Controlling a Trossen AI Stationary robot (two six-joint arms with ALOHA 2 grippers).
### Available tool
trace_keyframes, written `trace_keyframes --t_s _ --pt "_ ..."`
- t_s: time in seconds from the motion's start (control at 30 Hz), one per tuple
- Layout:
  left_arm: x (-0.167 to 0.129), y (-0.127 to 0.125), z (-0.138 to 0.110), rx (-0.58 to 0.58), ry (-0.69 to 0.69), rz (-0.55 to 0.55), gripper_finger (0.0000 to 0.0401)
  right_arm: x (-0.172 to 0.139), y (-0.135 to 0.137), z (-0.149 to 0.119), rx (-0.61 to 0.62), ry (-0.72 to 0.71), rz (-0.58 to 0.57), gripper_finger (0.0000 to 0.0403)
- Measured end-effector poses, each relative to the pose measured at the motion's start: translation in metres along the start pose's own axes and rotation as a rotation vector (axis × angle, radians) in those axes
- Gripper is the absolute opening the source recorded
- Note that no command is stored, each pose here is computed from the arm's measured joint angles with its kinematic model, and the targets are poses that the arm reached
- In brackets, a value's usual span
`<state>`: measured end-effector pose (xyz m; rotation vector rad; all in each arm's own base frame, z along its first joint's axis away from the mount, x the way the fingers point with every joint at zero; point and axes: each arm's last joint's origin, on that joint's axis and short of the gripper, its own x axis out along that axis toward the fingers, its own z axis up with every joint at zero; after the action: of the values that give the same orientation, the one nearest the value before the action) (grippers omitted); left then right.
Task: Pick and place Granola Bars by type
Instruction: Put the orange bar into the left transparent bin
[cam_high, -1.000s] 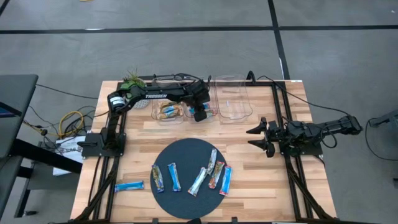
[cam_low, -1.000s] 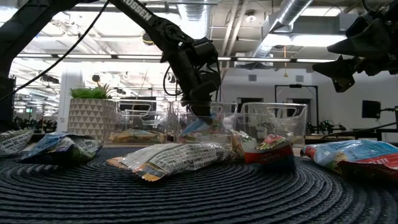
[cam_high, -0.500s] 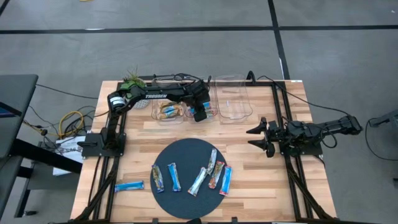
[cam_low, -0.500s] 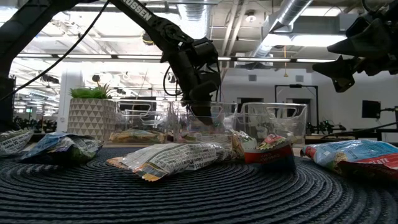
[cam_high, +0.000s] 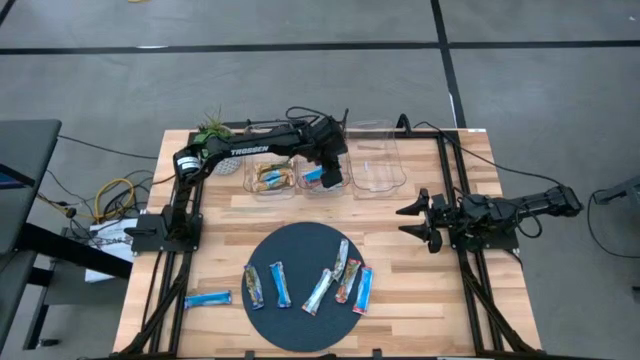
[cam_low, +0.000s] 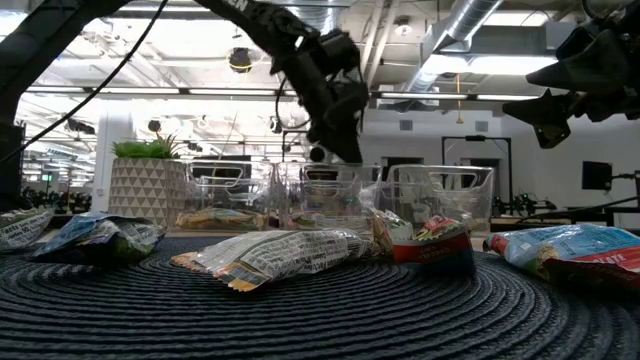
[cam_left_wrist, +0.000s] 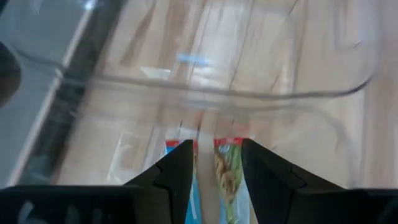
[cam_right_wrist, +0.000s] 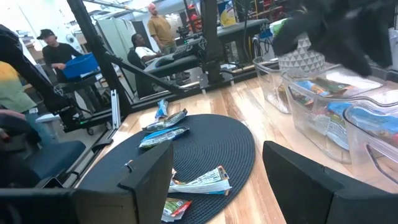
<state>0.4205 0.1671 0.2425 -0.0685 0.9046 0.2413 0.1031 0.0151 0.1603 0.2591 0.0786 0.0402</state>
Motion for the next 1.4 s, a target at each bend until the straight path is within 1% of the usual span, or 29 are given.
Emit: trace_keyframes --t_s 0.23,0.4,0.5,0.7,0.97,1.07,1.17,1.33,1.4 --pt "-0.029 -0.02 0.031 0.041 -0.052 -0.009 0.013 0.0 0.0 0.0 0.0 0.0 0.0 0.0244" --pt "-0.047 -0.045 0.044 0.071 -0.058 -0.022 0.013 0.0 0.0 0.0 0.0 0.0 0.0 0.0244" --pt "-0.055 -0.063 0.047 0.089 -0.034 -0.026 0.013 0.0 0.0 0.0 0.0 0.0 0.0 0.0244" --pt "-0.074 -0.101 0.045 0.113 -0.019 -0.08 0.013 0.0 0.0 0.0 0.0 0.0 0.0 0.0244" --pt "-0.09 -0.15 0.036 0.17 0.021 -0.156 0.013 0.0 0.0 0.0 0.0 0.0 0.0 0.0244" --pt "-0.093 -0.166 0.032 0.154 0.036 -0.19 0.013 0.0 0.0 0.0 0.0 0.0 0.0 0.0244" --pt "-0.096 -0.181 0.03 0.106 0.048 -0.236 0.013 0.0 0.0 0.0 0.0 0.0 0.0 0.0244" --pt "-0.1 -0.198 0.026 -0.051 0.098 -0.347 0.013 0.0 0.0 0.0 0.0 0.0 0.0 0.0244" --pt "-0.101 -0.203 0.024 -0.096 0.122 -0.371 0.013 0.0 0.0 0.0 0.0 0.0 0.0 0.0244"
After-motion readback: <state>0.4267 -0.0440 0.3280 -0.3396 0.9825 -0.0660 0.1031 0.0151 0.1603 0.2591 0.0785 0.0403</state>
